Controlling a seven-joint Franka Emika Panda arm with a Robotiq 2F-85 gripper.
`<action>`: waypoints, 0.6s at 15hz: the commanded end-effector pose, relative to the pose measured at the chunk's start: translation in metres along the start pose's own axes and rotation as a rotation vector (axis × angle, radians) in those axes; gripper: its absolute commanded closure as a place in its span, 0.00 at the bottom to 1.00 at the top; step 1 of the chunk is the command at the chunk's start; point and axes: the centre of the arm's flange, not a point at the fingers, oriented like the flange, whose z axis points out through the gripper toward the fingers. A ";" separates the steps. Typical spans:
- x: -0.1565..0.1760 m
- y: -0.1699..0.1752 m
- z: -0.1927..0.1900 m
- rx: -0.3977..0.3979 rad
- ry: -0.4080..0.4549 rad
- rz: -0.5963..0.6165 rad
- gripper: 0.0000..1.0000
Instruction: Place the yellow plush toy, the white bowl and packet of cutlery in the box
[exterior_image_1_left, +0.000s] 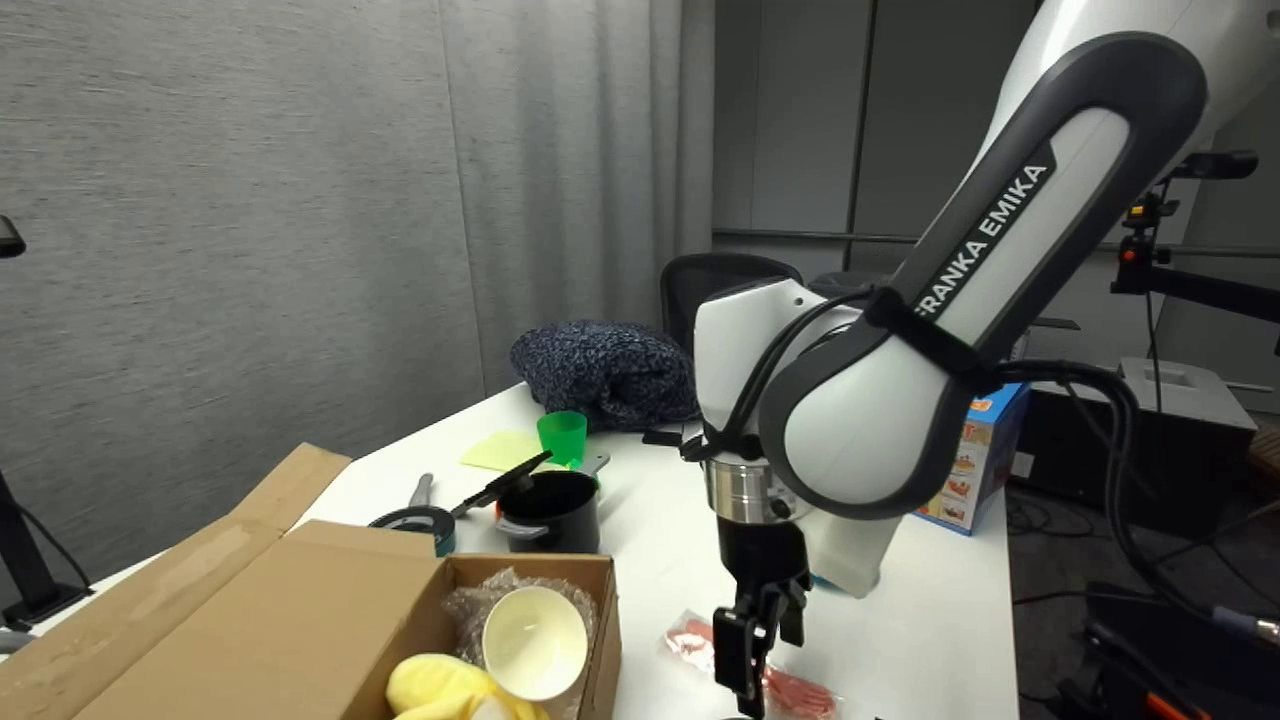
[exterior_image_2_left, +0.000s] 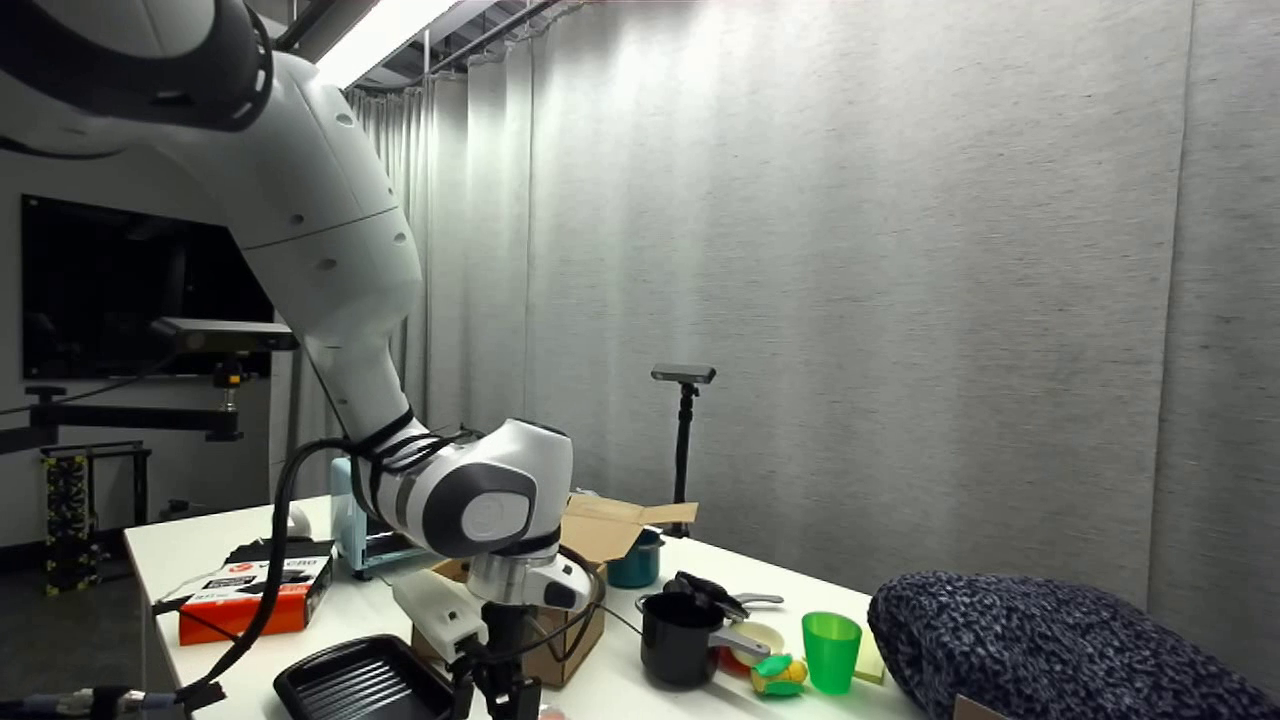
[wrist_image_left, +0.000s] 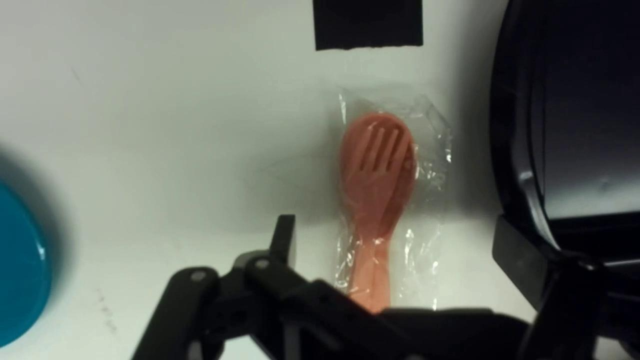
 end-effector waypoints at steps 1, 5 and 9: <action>0.002 0.008 0.004 -0.038 0.003 0.034 0.00; -0.002 0.038 0.007 -0.035 0.011 0.074 0.00; -0.003 0.053 0.010 -0.017 0.020 0.089 0.35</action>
